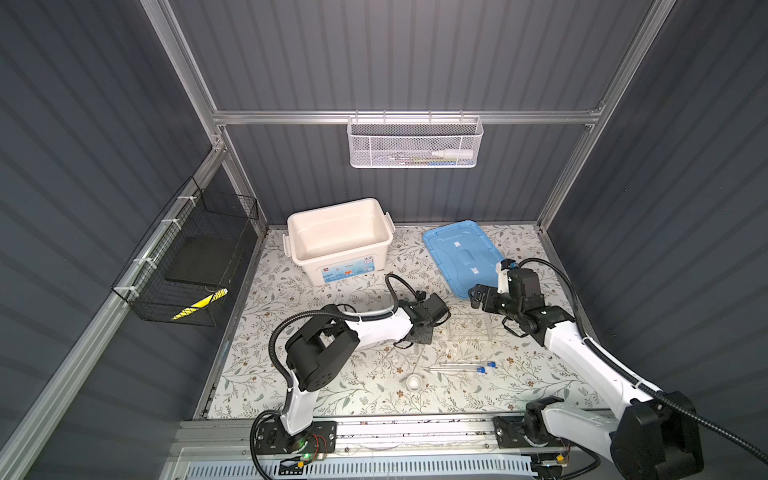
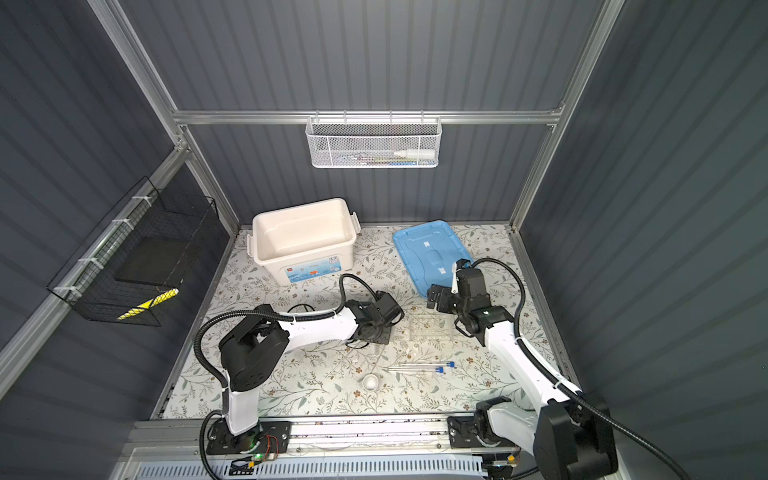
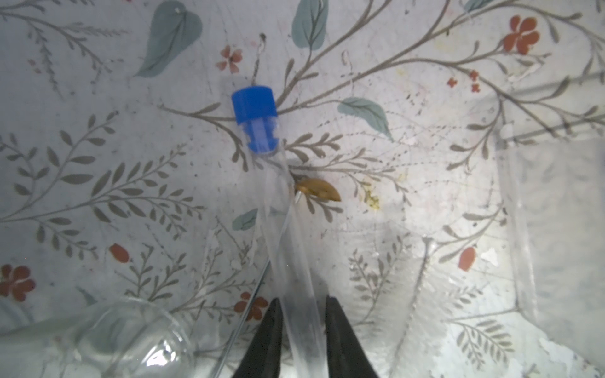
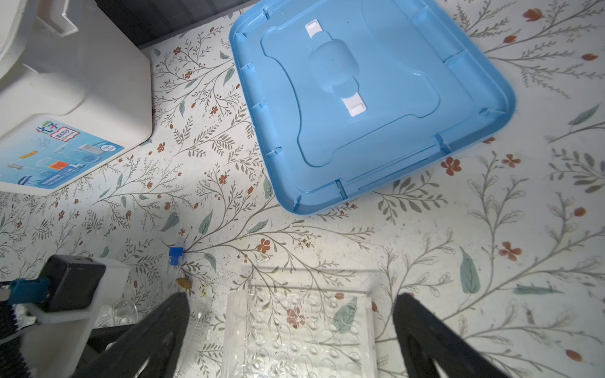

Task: Organize the chemistry lab equipment
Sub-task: 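Lift the test tube with the left gripper while the right gripper reaches toward it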

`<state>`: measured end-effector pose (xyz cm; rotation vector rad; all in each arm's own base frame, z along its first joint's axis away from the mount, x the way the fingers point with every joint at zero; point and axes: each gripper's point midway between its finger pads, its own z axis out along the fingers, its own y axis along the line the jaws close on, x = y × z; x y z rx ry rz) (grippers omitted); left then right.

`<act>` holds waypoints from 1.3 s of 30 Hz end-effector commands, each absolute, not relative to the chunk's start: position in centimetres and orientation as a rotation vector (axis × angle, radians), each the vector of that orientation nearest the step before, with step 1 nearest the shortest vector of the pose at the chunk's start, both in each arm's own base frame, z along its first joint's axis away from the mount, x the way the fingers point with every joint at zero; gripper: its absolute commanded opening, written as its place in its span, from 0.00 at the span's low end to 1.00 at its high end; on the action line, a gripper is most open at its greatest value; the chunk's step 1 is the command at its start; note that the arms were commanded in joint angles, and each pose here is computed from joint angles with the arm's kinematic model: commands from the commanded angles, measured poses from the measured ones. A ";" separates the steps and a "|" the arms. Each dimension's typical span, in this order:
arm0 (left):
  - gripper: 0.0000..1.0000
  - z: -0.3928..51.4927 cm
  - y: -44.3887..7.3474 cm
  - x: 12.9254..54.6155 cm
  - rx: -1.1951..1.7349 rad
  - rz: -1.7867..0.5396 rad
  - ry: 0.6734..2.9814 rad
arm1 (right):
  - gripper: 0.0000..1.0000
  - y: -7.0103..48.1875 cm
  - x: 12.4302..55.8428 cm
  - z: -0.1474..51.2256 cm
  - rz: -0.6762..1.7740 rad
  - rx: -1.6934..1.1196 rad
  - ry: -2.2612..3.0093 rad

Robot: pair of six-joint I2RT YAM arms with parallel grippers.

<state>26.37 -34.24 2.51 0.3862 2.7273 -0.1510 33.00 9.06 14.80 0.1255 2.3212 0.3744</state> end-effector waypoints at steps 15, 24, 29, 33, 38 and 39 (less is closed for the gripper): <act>0.18 3.7 -33.7 26.8 0.387 -0.150 2.691 | 0.92 10.2 32.2 15.7 0.477 0.089 2.316; 0.17 5.9 -33.5 27.5 0.381 -0.154 2.627 | 0.86 11.8 32.0 16.3 0.601 0.080 2.319; 0.16 7.5 -33.9 27.9 0.413 -0.194 2.567 | 0.83 13.0 31.6 16.9 0.687 0.060 2.315; 0.17 9.0 -35.0 28.2 0.516 -0.250 2.484 | 0.81 14.4 31.3 16.6 0.789 0.040 2.343; 0.16 10.6 -36.3 28.3 0.680 -0.302 2.383 | 0.78 16.2 31.3 17.0 0.932 0.015 2.346; 0.16 11.0 -36.6 28.2 0.713 -0.313 2.361 | 0.78 16.7 31.3 17.1 0.970 0.013 2.348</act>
